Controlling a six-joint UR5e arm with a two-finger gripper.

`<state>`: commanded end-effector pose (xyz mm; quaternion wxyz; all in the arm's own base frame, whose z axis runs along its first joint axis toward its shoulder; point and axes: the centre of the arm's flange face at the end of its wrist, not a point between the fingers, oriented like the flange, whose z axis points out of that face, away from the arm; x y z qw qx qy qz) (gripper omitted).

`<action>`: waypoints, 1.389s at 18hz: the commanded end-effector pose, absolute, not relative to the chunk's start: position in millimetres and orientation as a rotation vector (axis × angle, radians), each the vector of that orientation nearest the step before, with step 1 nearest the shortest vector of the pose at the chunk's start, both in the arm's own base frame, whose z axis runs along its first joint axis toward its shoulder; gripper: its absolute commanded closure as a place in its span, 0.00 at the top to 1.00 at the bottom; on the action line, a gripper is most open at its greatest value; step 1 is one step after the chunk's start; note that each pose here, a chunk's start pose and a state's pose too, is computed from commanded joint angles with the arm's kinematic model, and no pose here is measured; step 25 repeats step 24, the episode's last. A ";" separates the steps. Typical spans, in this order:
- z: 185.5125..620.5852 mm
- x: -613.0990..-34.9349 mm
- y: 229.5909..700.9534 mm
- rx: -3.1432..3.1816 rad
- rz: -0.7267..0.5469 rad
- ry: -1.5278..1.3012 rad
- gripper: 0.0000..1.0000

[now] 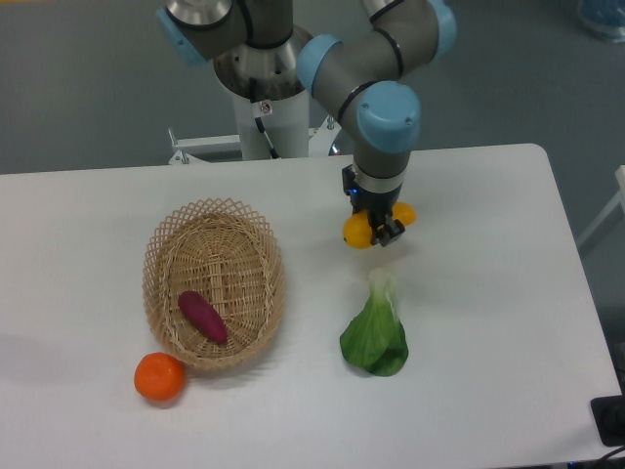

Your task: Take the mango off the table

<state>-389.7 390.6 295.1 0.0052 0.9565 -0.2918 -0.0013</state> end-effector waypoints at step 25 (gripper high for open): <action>328.7 -484.1 444.3 3.098 -0.202 -0.698 0.45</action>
